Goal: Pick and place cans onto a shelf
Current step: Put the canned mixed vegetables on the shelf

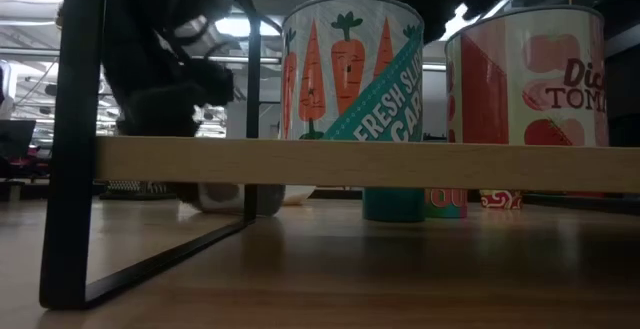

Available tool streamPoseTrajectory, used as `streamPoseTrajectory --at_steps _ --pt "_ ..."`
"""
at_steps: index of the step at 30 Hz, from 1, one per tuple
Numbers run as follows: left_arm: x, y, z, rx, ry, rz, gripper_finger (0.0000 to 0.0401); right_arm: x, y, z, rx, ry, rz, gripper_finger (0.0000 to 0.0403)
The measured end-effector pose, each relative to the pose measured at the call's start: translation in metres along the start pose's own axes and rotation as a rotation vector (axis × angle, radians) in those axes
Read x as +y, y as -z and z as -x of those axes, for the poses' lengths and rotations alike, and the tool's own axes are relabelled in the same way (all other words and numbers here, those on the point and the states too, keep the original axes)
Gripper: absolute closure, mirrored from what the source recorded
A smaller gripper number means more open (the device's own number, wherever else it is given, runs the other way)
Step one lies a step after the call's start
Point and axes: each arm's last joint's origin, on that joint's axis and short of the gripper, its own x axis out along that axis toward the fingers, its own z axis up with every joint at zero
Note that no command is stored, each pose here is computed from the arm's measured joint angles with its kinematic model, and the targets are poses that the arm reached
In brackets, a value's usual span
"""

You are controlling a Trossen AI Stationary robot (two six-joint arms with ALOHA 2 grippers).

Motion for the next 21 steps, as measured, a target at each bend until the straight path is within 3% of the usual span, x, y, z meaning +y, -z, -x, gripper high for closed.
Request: streamPoseTrajectory --at_steps 8,17,21 --pt "-0.005 -0.008 -0.013 -0.058 0.051 -0.017 0.0266 -0.012 0.006 -0.018 0.036 0.023 -0.033 0.0342" --pt "-0.009 -0.012 -0.012 -0.100 0.094 -0.023 0.0266 -0.023 0.011 -0.030 0.049 0.043 -0.058 0.0254" --pt "-0.011 -0.013 -0.012 -0.113 0.105 -0.024 0.0266 -0.022 0.015 -0.042 0.072 0.038 -0.050 0.0236"
